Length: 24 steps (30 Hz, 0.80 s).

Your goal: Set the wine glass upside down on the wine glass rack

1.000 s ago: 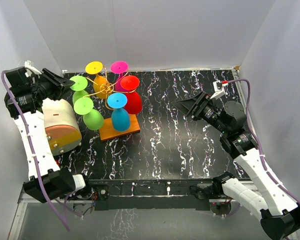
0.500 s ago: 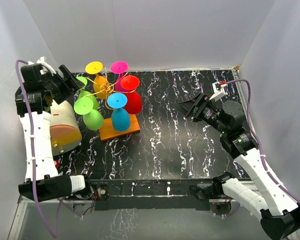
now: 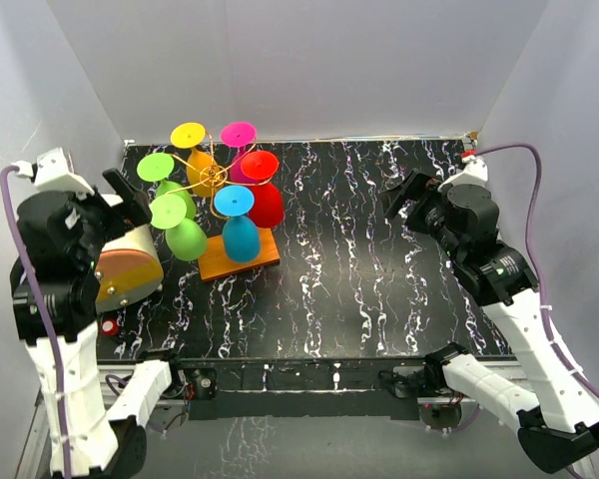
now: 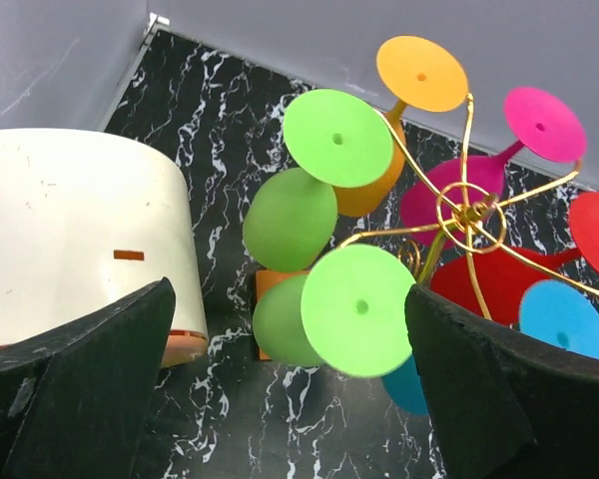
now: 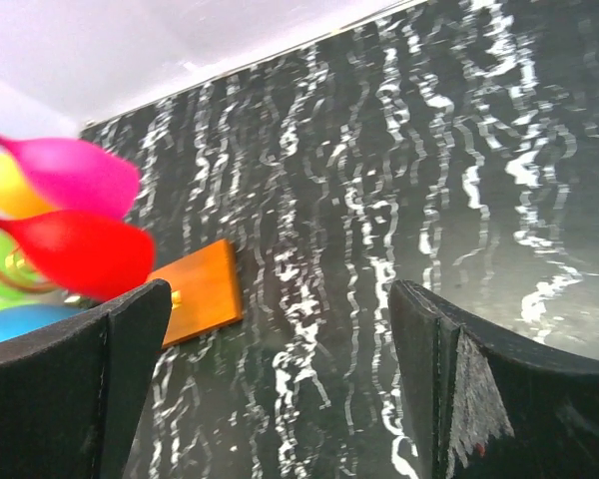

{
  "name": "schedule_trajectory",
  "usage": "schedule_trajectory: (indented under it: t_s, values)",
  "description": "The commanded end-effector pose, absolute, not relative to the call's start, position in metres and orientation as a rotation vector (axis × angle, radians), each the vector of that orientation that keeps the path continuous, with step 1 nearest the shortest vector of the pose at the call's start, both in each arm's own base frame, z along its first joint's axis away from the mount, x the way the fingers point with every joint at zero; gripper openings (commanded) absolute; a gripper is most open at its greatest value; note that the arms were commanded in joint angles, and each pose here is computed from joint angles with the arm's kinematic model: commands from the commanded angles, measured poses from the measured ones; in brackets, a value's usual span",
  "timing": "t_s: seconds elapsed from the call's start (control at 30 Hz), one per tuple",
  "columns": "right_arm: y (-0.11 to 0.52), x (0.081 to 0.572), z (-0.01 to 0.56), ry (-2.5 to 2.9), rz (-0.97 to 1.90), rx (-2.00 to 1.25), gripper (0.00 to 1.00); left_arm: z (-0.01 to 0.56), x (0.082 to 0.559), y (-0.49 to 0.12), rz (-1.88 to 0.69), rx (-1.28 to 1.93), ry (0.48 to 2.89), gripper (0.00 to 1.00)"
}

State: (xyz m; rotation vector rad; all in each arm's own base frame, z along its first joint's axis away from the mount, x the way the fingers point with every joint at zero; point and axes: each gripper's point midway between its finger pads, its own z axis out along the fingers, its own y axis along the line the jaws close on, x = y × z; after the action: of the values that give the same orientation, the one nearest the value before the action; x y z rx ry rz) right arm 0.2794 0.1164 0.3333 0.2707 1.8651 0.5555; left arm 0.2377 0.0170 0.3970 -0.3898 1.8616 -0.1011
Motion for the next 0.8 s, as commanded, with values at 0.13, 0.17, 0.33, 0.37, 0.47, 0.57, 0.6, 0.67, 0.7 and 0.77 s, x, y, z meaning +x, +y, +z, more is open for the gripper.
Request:
schedule_trajectory:
  t_s: [0.13, 0.17, 0.33, 0.37, 0.47, 0.57, 0.6, 0.67, 0.7, 0.77]
  values:
    - [0.060, 0.267, 0.378, 1.723, 0.302, 0.352, 0.96, 0.422, 0.206, -0.045, -0.343, -0.031, 1.740, 0.99]
    - [0.058, 0.265, 0.381, 1.714, 0.298, 0.360, 0.97, 0.424, 0.201, -0.055, -0.389, 0.012, 1.731, 0.99]
    - [0.046, 0.254, 0.389, 1.700, 0.272, 0.405, 0.98, 0.427, 0.190, -0.067, -0.441, 0.080, 1.719, 0.99]
    - [0.045, 0.252, 0.389, 1.703, 0.272, 0.407, 0.98, 0.428, 0.189, -0.066, -0.439, 0.076, 1.715, 0.99]
    - [0.044, 0.248, 0.390, 1.697, 0.285, 0.411, 0.98, 0.433, 0.187, -0.060, -0.410, 0.045, 1.708, 0.99]
    - [0.043, 0.245, 0.390, 1.695, 0.290, 0.415, 0.98, 0.441, 0.181, -0.061, -0.413, 0.057, 1.684, 0.99]
    - [0.042, 0.244, 0.390, 1.694, 0.288, 0.418, 0.98, 0.443, 0.180, -0.061, -0.411, 0.051, 1.679, 0.99]
    - [0.041, 0.243, 0.390, 1.693, 0.282, 0.424, 0.98, 0.448, 0.176, -0.058, -0.395, 0.042, 1.665, 0.99]
    - [0.040, 0.242, 0.391, 1.690, 0.281, 0.425, 0.98, 0.451, 0.174, -0.056, -0.385, 0.032, 1.656, 0.99]
    - [0.039, 0.240, 0.393, 1.683, 0.282, 0.428, 0.98, 0.455, 0.170, -0.053, -0.371, 0.023, 1.643, 0.99]
